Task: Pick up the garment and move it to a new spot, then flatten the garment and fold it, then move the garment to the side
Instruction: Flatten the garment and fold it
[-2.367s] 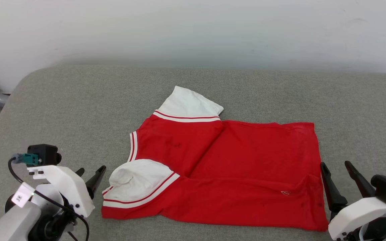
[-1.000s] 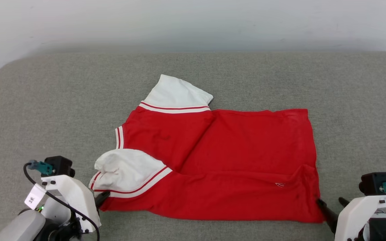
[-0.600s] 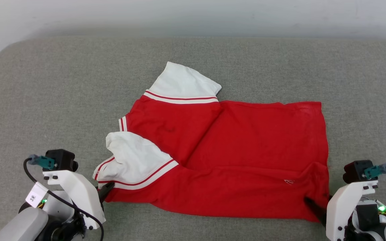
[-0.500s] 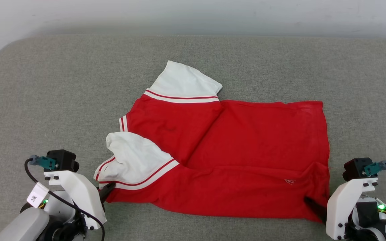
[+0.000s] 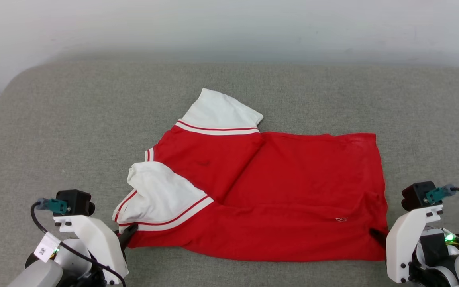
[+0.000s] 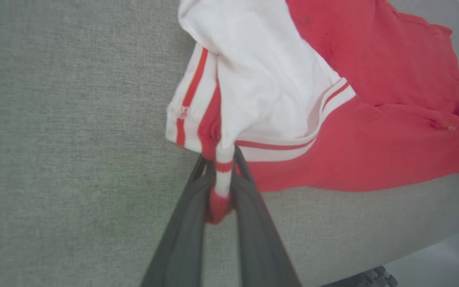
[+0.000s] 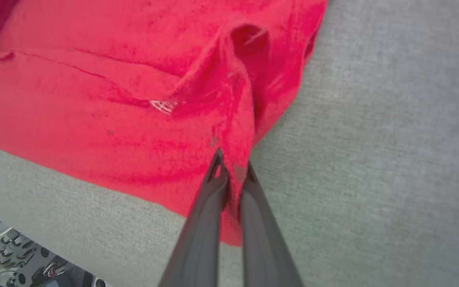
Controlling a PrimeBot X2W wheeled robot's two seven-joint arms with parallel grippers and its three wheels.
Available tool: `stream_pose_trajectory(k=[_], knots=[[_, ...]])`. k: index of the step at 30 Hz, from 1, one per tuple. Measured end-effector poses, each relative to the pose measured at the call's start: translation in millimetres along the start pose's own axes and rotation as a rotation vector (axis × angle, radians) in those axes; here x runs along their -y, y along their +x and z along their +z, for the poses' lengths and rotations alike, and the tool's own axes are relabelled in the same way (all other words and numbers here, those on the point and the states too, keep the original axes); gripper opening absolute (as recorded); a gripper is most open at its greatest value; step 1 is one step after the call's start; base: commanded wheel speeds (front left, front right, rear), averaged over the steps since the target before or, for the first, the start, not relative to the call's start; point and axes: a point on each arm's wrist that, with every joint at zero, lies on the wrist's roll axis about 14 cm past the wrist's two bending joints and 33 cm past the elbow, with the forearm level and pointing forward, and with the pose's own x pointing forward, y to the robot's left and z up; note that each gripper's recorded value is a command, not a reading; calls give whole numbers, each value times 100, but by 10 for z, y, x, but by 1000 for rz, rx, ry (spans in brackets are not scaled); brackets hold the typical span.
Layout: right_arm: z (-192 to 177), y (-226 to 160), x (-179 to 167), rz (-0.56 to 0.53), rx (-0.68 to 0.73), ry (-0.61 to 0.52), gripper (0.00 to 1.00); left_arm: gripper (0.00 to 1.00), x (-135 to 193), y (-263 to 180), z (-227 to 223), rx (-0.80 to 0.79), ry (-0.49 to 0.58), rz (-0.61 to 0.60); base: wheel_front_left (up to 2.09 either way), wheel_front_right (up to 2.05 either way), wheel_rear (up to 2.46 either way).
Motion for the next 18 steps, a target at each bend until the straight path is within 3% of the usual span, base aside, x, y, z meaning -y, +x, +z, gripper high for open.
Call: stream_pose_trajectory(k=[8,18], knots=[[-85,-306,-94,7,53,-31,0,0,23,-324,-105,53,-1,21,0,0,0],[-504,-534,-120,7,29,22,0,0,-95,-619,-607,0,-113,76,0,0,0]])
